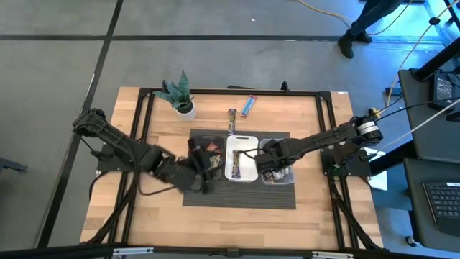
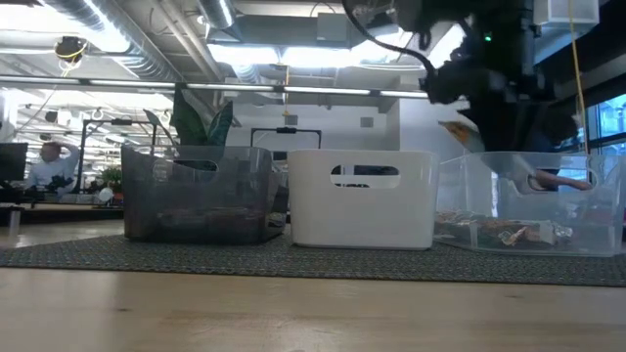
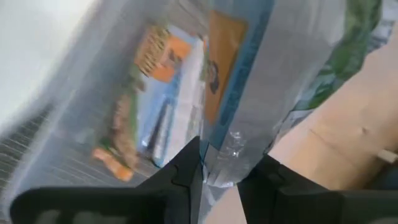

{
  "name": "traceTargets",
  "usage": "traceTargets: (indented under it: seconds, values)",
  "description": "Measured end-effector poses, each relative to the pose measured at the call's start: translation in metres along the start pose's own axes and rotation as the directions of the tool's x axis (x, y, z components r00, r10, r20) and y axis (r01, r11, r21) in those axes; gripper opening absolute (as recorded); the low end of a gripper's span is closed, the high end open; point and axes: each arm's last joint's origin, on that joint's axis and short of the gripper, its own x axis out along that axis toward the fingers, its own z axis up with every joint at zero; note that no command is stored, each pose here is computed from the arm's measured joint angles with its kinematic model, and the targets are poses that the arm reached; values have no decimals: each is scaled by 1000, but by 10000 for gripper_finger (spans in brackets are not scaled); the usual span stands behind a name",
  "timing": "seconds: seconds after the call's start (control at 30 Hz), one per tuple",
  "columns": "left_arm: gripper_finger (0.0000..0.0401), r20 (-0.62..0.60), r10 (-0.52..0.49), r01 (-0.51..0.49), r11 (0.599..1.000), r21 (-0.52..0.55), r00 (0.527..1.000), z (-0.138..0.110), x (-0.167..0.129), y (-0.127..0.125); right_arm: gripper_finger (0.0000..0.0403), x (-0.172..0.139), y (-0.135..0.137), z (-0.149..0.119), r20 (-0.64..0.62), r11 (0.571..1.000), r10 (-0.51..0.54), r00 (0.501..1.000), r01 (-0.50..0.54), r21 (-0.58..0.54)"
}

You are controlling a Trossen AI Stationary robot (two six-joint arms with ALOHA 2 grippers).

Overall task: Pick and place Granola Bars by type
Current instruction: Put the yellow granola bar into the transparent bin

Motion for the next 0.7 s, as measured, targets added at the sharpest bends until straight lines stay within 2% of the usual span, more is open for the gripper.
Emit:
traceTargets:
  seconds: [0.17,0.33,0.5,0.7]
  values:
    - [173,-111,-50,45,998,-46,993,3,30,31,87,5,-3,1,-28,1000,-6,1000,6,8]
    - [171,-151,-29,13,994,-109,988,9,53,63,87,5,2,2,-8,999,40,999,-40,13]
    - [173,-183,-38,24,997,-76,982,11,67,89,96,4,9,5,24,994,110,994,-111,21]
    - [171,-206,-66,52,996,-71,976,12,76,108,121,4,11,7,35,990,137,990,-138,32]
